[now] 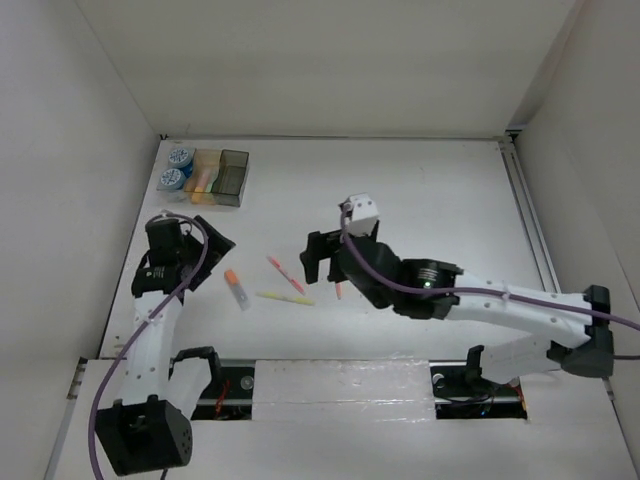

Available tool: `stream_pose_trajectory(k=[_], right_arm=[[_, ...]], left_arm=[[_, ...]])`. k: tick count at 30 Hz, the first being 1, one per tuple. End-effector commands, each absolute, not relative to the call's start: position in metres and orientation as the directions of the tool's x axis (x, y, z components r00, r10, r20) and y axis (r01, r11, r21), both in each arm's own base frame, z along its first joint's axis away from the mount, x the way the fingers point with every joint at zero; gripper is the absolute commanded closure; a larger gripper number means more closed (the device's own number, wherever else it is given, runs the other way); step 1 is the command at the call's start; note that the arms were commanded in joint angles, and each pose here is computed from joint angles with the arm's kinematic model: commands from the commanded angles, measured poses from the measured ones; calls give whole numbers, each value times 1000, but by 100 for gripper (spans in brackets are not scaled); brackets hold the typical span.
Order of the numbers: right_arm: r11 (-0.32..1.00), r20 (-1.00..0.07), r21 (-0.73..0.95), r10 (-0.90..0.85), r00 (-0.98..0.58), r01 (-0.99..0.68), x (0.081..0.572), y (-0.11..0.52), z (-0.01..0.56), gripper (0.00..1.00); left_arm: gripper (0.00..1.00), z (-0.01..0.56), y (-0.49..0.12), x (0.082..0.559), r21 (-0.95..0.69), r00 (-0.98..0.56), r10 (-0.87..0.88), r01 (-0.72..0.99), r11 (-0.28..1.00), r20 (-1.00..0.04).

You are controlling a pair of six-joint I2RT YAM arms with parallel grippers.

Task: Sort the stationery into containers
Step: Pick up the pen from the center of the board.

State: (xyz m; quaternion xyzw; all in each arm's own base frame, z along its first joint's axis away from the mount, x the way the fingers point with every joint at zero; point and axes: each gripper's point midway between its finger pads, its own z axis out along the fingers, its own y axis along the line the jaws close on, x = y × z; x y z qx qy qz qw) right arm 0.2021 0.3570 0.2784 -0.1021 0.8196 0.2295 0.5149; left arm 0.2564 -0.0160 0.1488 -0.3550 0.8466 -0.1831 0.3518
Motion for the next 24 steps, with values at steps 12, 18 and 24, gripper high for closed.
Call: stream_pose_trajectory(k=[12,18,24], right_arm=[[837,-906,340,169,-389,-429,188,289,297,0],[813,-913,346,177,-368,-467,188,292,300,0],[801,-917,339,165,-363,-493,187,292,294,0]], left_arm=[[0,85,-45,233,-410,-525,-772,-655,635,-359],[0,55,-39,233,-314,-531,-782,-719,620,-327],[0,21,-40,228,-278,-551,-781,-732,622,-295]])
